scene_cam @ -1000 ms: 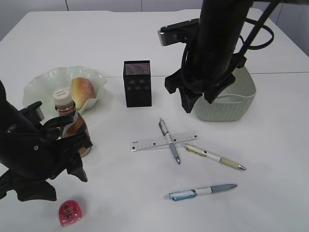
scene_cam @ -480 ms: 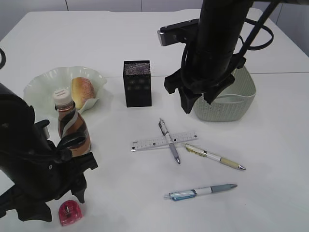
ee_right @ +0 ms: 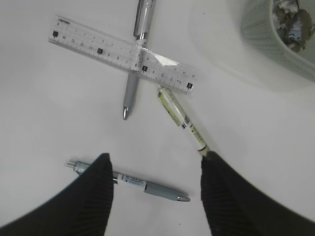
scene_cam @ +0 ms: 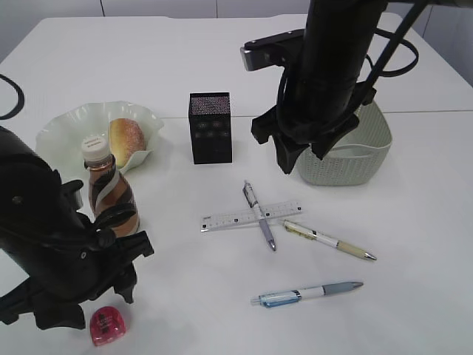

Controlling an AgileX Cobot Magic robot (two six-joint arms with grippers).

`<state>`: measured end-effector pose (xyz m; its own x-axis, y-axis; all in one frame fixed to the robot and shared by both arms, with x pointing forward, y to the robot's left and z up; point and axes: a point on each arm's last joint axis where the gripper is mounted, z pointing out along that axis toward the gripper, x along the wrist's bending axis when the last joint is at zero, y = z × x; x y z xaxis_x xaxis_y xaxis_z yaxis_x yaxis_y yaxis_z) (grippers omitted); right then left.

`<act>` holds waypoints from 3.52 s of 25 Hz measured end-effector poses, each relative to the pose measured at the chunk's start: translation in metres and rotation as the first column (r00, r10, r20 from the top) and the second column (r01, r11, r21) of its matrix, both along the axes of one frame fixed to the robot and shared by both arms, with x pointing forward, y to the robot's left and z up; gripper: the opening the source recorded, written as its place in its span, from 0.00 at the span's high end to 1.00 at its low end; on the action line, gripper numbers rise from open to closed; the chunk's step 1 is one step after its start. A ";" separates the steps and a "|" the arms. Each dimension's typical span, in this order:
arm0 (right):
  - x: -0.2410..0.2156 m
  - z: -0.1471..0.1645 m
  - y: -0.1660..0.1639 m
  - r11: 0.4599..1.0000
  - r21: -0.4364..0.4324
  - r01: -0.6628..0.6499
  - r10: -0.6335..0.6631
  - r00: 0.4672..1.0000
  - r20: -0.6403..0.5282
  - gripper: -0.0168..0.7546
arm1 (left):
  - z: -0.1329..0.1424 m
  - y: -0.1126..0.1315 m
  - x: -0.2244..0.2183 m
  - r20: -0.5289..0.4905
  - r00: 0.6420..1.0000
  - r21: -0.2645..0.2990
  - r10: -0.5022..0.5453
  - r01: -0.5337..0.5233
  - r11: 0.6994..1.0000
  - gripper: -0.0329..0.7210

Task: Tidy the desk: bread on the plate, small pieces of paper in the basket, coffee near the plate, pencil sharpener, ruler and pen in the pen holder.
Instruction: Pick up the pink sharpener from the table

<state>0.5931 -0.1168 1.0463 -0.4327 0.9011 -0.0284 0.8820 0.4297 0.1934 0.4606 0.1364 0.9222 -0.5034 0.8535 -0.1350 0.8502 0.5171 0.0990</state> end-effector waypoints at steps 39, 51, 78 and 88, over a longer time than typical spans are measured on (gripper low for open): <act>0.000 0.000 0.000 1.000 0.003 -0.003 0.003 1.000 -0.002 0.44 | -0.028 -0.002 0.003 -0.063 0.998 0.053 -0.005 0.008 0.999 0.35; 0.000 0.000 0.000 1.000 0.003 -0.003 0.003 1.000 -0.002 0.44 | -0.035 -0.005 0.006 -0.049 0.999 0.034 -0.002 0.003 0.999 0.35; 0.000 0.000 0.000 1.000 0.003 -0.005 0.005 1.000 -0.002 0.44 | -0.040 -0.006 0.007 -0.060 0.998 0.040 0.000 0.002 0.999 0.53; 0.000 0.000 0.000 1.000 0.003 -0.005 0.005 1.000 -0.002 0.44 | -0.003 -0.013 0.019 0.182 0.982 -0.100 -0.050 0.069 0.993 0.53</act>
<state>0.5930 -0.1165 1.0463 -0.4375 0.8989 -0.0251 0.8801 0.4337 0.1931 0.4794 0.1230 0.9197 -0.4120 0.8573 -0.3086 0.8531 0.4820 0.2000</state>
